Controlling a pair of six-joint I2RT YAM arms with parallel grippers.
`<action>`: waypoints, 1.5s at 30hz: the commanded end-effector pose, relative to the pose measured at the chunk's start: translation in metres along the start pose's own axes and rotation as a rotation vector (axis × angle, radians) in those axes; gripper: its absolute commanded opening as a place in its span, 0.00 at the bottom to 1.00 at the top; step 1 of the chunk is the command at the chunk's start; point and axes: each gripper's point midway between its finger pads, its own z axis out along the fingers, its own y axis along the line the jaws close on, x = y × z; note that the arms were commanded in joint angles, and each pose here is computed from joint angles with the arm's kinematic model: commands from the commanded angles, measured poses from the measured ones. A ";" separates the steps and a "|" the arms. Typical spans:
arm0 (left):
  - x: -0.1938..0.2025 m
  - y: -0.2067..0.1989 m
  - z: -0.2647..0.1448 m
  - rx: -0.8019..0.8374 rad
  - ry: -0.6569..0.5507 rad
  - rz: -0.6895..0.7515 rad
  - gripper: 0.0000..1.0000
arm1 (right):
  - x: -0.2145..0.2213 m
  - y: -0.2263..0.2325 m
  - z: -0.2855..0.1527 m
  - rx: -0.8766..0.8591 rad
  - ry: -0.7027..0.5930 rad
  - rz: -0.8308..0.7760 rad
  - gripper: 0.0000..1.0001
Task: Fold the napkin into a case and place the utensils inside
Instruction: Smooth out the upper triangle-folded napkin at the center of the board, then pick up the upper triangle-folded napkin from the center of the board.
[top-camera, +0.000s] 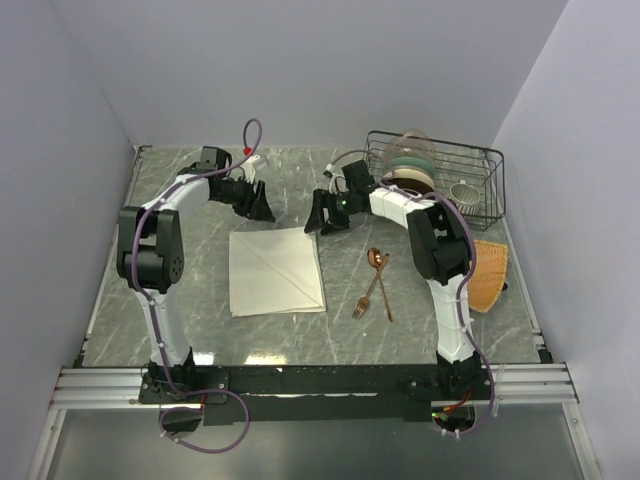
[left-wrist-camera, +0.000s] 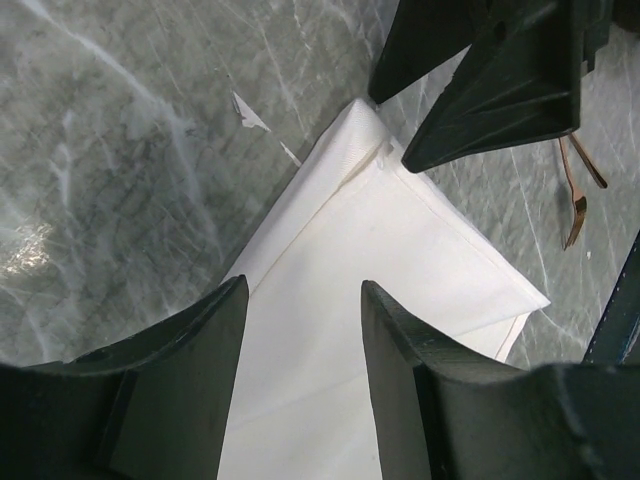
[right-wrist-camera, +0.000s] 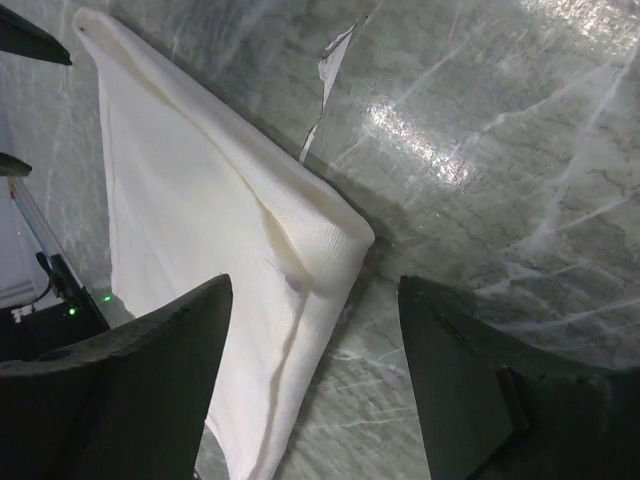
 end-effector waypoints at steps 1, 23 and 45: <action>-0.018 0.000 -0.009 -0.002 -0.049 0.052 0.55 | -0.011 0.002 0.003 -0.024 -0.015 0.001 0.77; 0.035 0.083 -0.061 -0.092 0.007 -0.127 0.57 | -0.011 0.024 0.009 -0.212 0.031 0.021 0.29; 0.069 0.073 -0.039 0.156 0.105 -0.090 0.63 | -0.021 0.069 -0.016 -0.290 -0.054 -0.157 0.00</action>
